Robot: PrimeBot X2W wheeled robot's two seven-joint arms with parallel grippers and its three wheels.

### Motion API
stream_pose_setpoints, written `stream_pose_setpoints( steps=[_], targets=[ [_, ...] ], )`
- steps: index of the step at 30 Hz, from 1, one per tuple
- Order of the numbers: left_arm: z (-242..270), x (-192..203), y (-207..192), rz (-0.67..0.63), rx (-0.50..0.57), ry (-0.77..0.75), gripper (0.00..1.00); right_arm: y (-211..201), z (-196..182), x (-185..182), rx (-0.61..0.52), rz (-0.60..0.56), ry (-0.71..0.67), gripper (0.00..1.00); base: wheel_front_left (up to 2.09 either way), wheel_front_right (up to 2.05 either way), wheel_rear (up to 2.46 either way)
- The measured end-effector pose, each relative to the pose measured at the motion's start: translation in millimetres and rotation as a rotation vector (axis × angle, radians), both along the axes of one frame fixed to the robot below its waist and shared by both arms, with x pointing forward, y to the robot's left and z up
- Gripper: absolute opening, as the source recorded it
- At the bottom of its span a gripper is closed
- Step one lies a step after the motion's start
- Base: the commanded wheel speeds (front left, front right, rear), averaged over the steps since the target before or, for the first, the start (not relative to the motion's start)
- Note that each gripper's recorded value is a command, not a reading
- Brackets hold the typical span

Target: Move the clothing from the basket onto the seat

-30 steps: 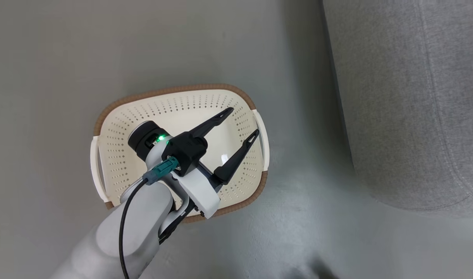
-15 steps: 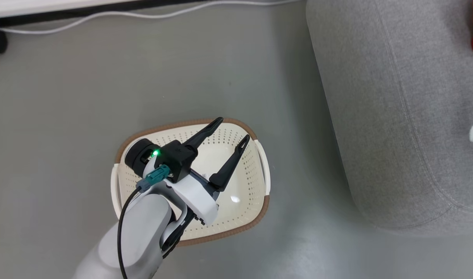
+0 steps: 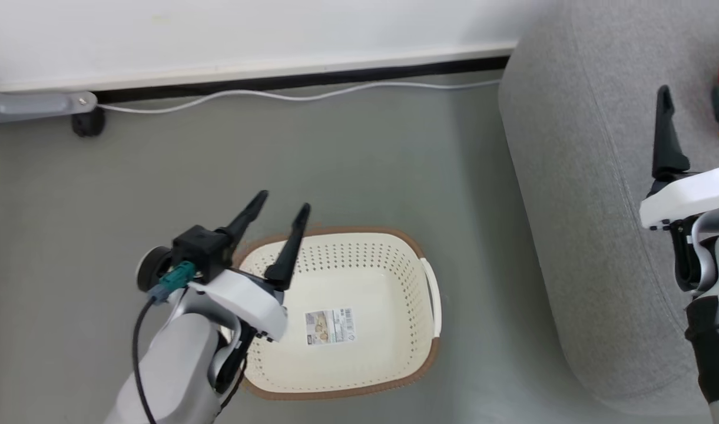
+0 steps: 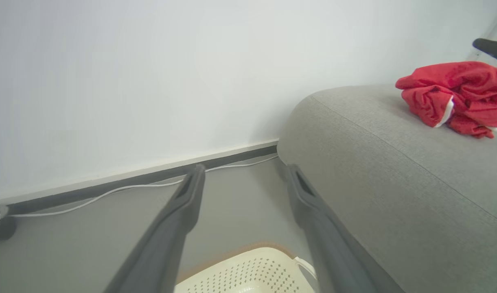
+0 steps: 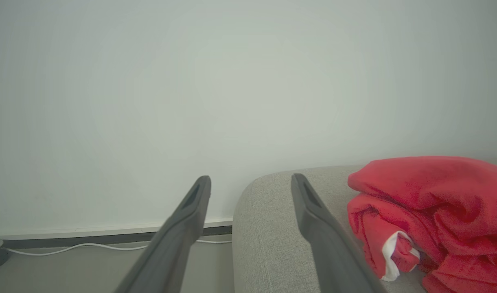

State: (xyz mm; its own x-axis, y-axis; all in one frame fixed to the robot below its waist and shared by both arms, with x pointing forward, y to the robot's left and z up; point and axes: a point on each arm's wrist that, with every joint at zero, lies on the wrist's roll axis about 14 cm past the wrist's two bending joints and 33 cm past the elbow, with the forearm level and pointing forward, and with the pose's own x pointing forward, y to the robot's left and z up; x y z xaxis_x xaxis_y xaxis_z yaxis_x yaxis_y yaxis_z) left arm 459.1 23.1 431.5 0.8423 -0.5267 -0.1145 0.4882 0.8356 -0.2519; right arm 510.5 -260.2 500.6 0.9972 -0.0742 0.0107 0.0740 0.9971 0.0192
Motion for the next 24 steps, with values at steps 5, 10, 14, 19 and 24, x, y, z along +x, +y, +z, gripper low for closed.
stream_pose_setpoints(
  steps=[5, 10, 14, 19, 24],
  targets=[
    [14, 3, 52, 0.167, 0.020, -0.028, 1.00, 41, 18, 2, -0.014, 0.119, -0.044, 1.00, 0.00, 0.00, 0.00],
    [27, -9, 116, 0.364, 0.048, -0.053, 1.00, 84, 31, -9, 0.010, 0.228, -0.079, 1.00, 0.00, 0.00, 0.00],
    [32, -24, 151, 0.464, 0.070, -0.064, 1.00, 103, 33, -24, 0.015, 0.273, -0.085, 1.00, 0.00, 0.00, 0.00],
    [28, -48, 178, 0.541, 0.098, -0.056, 1.00, 110, 35, -43, 0.024, 0.291, -0.097, 1.00, 0.00, 0.00, 0.00],
    [28, -66, 191, 0.590, 0.107, -0.061, 1.00, 106, 25, -64, 0.042, 0.273, -0.076, 1.00, 0.00, 0.00, 0.00]
  ],
)
